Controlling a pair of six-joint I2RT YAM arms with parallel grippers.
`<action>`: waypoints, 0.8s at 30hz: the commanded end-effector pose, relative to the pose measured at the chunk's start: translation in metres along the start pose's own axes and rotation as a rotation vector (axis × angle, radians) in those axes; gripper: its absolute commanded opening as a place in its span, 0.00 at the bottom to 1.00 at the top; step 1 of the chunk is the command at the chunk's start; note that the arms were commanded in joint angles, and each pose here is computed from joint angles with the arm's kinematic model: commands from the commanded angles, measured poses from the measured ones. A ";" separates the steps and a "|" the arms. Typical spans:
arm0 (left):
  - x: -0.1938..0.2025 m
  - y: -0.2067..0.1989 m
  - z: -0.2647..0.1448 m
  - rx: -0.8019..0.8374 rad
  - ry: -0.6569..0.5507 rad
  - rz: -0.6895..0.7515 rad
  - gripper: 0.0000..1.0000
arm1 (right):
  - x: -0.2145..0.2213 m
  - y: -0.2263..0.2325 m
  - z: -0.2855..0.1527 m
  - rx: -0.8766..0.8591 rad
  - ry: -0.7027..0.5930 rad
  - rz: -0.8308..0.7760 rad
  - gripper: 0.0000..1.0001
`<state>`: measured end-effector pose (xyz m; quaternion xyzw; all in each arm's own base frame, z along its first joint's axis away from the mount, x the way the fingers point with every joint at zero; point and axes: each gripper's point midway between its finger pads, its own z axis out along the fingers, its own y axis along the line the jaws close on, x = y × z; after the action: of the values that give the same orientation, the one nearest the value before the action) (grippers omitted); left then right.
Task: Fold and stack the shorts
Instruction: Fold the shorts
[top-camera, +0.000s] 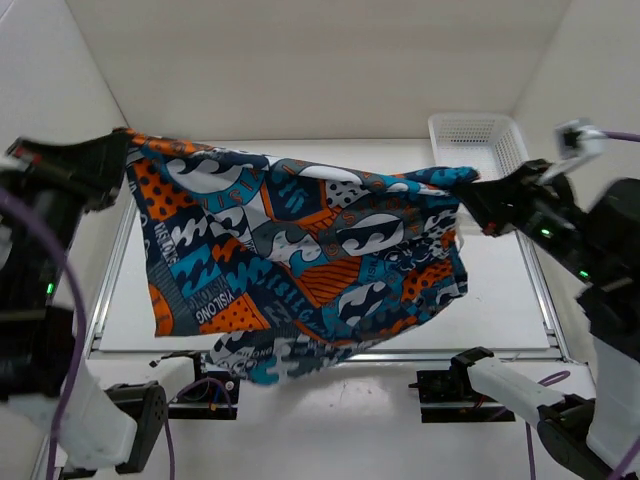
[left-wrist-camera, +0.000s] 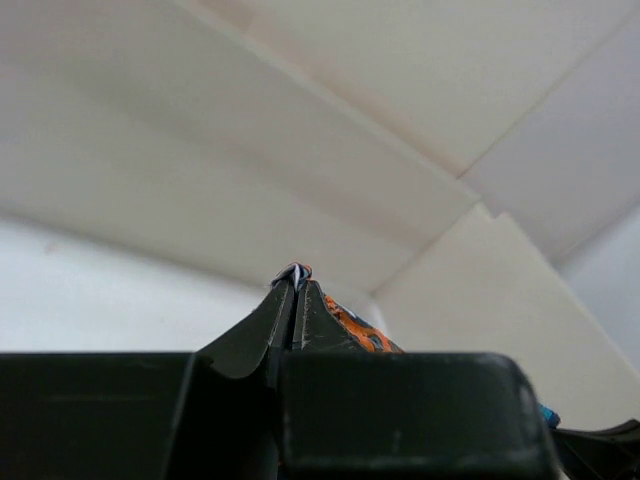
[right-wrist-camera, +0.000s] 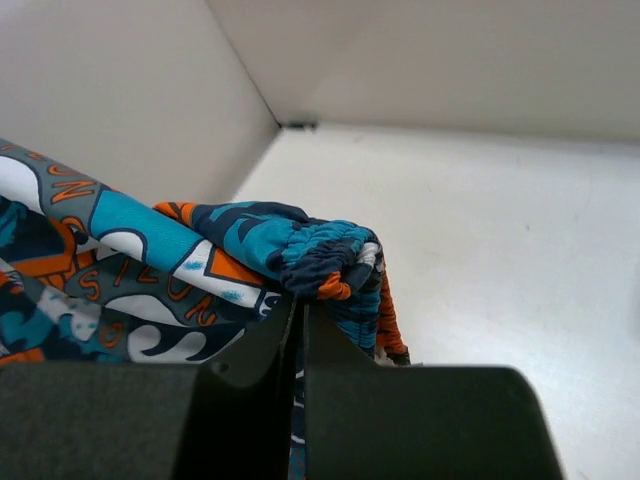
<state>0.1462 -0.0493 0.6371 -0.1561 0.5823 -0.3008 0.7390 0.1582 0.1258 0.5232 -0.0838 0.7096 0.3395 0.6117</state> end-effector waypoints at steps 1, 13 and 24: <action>0.038 0.086 0.086 -0.242 0.119 0.030 0.11 | 0.053 -0.062 0.039 0.229 0.164 0.006 0.00; 0.202 0.289 0.220 -0.598 0.533 0.064 0.11 | 0.195 -0.207 0.230 0.462 0.503 0.049 0.00; 0.268 0.356 0.295 -0.593 0.633 0.037 0.11 | 0.259 -0.284 0.355 0.429 0.629 0.248 0.00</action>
<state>0.5569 0.0035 0.2413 -0.2622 0.8780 -0.1454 0.3731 0.5217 0.2052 0.1372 0.0245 0.9327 0.2004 0.2989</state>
